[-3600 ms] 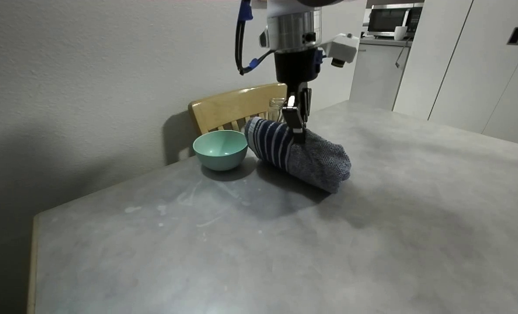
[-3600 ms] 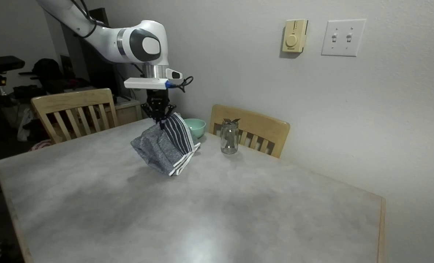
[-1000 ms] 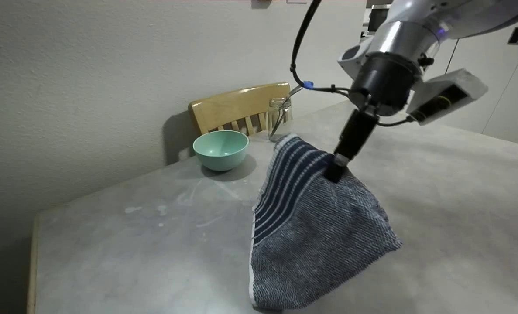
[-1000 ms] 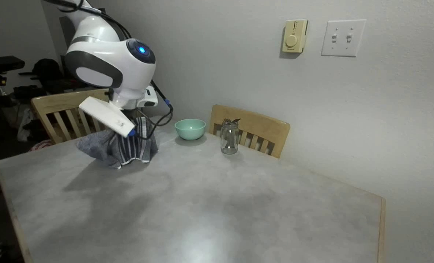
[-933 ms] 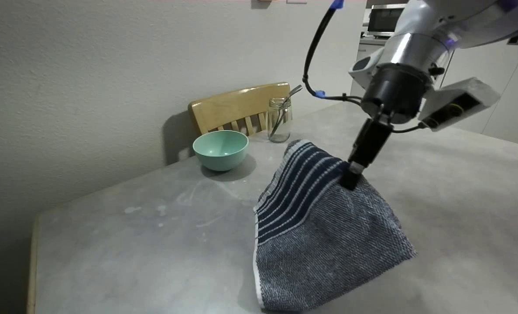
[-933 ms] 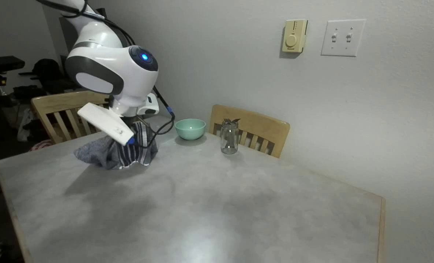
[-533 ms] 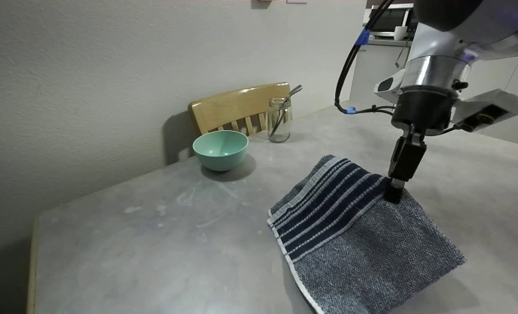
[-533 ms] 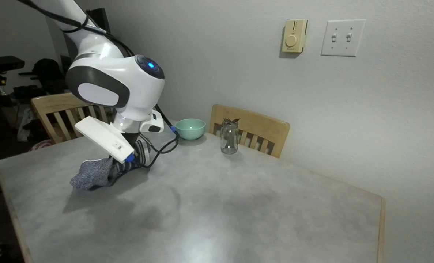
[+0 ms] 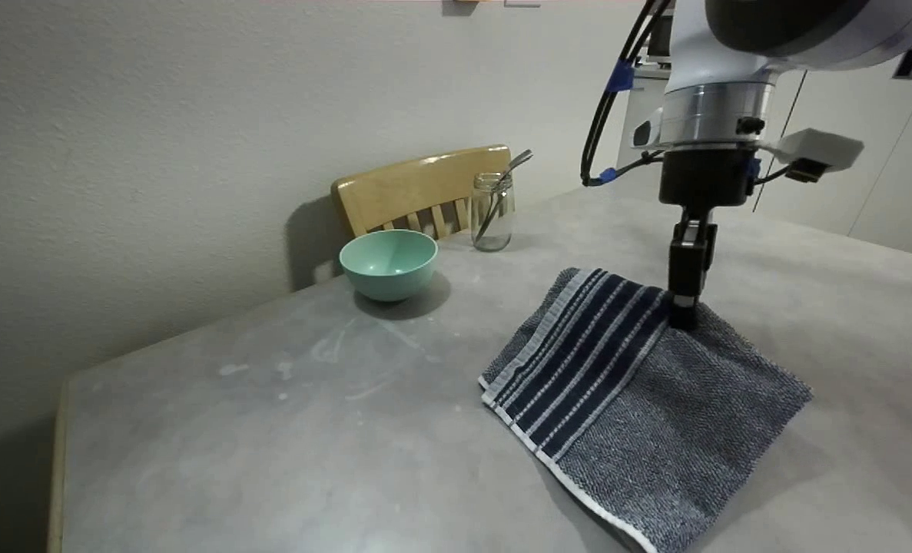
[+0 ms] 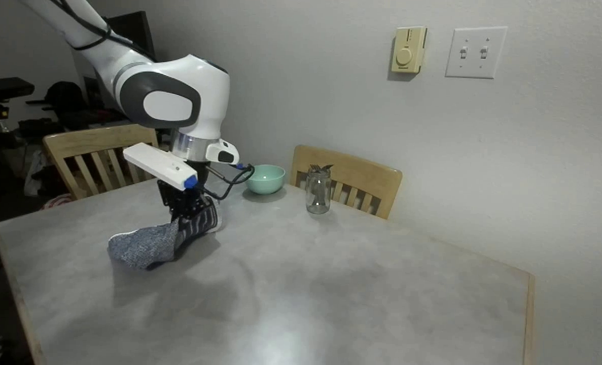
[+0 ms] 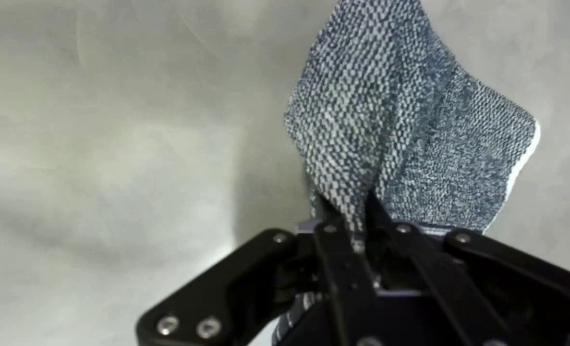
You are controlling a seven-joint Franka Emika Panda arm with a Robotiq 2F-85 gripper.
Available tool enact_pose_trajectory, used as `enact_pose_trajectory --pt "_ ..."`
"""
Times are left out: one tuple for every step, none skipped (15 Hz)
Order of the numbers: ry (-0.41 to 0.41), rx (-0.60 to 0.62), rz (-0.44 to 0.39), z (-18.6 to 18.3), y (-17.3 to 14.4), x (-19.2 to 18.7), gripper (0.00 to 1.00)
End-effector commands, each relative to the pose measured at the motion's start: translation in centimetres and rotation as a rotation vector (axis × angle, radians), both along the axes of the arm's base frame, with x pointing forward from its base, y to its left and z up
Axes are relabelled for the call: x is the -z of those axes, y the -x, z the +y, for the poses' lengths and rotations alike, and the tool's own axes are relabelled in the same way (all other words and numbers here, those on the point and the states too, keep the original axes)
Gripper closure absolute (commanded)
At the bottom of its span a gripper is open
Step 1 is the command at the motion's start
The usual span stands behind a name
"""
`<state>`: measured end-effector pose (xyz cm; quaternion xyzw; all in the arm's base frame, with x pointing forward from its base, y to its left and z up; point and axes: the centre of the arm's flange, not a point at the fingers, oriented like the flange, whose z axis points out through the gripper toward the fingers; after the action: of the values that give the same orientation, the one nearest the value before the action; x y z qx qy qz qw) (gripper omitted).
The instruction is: Unfold the towel once, fold the towel once, flip it over, unfold the towel once
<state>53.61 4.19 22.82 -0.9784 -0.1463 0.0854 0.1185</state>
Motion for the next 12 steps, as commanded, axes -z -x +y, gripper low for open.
enact_pose_trajectory --pt "0.12 0.043 0.016 2.2 -3.4 -1.1 0.52" --pt "0.143 0.066 0.019 3.2 -4.2 -1.7 0.43" --pt "0.164 0.085 0.016 4.1 -4.8 -2.2 0.37" --pt "0.191 0.112 0.02 5.2 -5.4 -3.0 0.29" --pt "0.223 0.128 0.022 6.2 -5.8 -3.5 0.23" --pt "0.254 0.138 0.022 7.3 -6.4 -3.9 0.15" --pt "0.276 0.142 0.033 8.2 -6.8 -4.5 0.09" --pt "0.292 0.148 0.044 9.0 -7.2 -4.6 0.02" --pt "0.305 0.154 0.056 9.6 -7.6 -4.6 0.01" --pt "0.309 0.162 0.078 10.1 -8.1 -4.6 0.0" --pt "0.316 0.176 0.097 10.5 -8.3 -4.5 0.0" --pt "0.328 0.195 0.115 10.8 -8.6 -3.9 0.0"
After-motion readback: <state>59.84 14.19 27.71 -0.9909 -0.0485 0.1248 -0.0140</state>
